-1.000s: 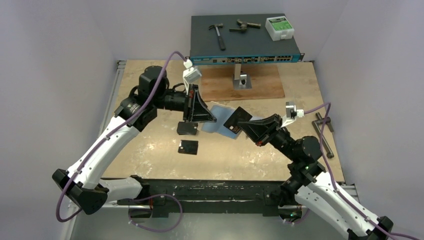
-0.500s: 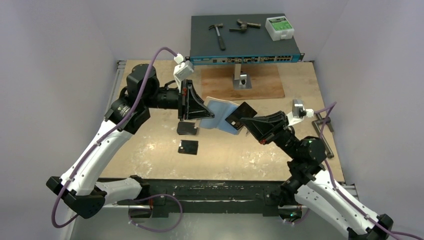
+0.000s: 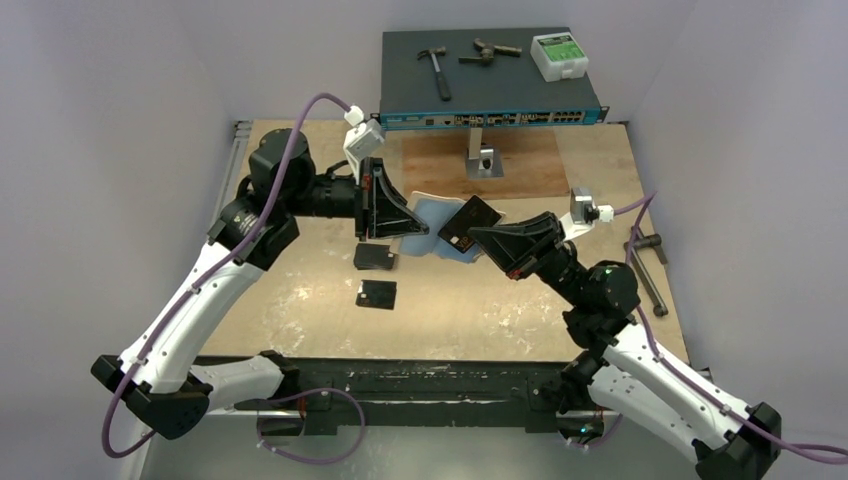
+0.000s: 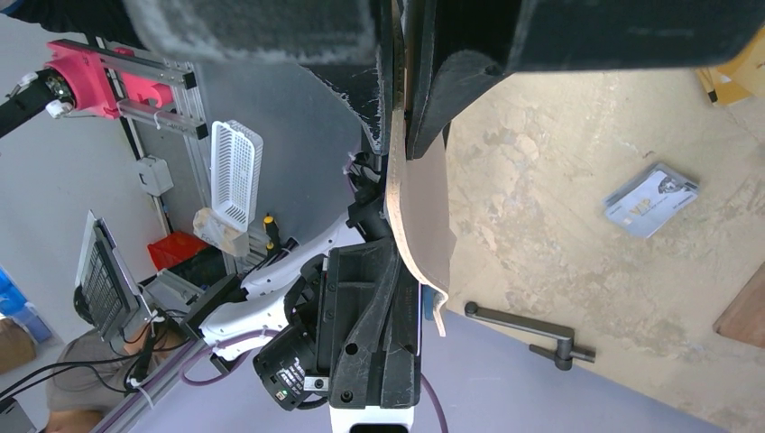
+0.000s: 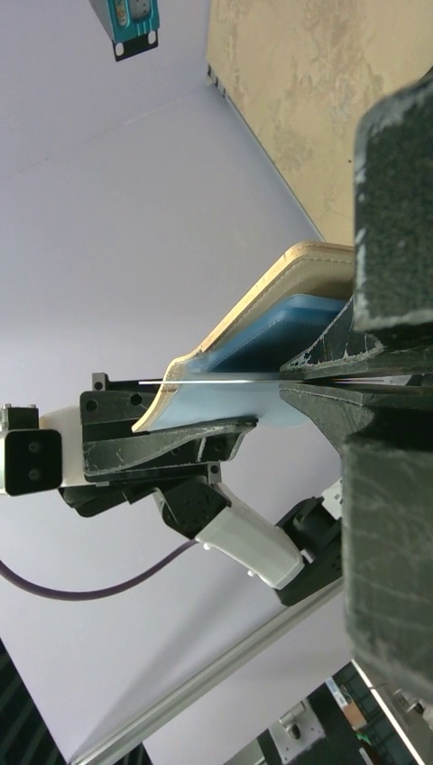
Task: Put the credit cards into the card holder
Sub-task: Insert the credit card into the card holder.
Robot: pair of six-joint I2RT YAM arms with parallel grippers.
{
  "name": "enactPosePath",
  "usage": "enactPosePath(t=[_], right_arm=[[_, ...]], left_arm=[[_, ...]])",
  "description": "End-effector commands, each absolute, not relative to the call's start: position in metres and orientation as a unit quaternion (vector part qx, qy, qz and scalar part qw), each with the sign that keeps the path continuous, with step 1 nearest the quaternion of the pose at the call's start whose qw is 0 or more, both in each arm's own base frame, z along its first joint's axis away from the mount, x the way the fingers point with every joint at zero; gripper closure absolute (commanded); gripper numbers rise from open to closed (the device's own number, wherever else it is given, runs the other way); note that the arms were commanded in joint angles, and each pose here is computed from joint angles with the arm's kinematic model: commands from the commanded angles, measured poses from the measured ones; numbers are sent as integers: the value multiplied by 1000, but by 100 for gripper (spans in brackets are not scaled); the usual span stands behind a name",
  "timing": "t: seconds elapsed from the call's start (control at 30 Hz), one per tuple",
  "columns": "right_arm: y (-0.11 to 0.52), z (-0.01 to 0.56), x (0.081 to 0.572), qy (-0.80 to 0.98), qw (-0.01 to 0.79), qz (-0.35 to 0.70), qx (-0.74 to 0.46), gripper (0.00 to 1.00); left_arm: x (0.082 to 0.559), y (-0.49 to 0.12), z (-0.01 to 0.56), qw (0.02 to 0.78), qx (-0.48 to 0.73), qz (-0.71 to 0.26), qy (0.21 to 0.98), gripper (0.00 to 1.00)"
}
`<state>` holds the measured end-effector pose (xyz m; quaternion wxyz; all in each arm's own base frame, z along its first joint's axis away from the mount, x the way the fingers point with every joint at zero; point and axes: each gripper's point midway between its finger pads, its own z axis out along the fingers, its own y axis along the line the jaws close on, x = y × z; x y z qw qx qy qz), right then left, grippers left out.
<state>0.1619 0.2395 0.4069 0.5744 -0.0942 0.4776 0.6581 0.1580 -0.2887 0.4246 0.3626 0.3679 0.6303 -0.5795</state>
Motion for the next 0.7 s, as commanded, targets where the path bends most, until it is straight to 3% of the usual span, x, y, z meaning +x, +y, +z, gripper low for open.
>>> enactPosePath(t=[0.0, 0.67], right_arm=[[235, 438, 148, 427, 586, 681, -104, 100], [263, 416, 147, 451, 547, 697, -107, 100]], left_arm=[[151, -286, 441, 383, 374, -588, 606, 100], [151, -286, 446, 388, 371, -592, 601, 100]])
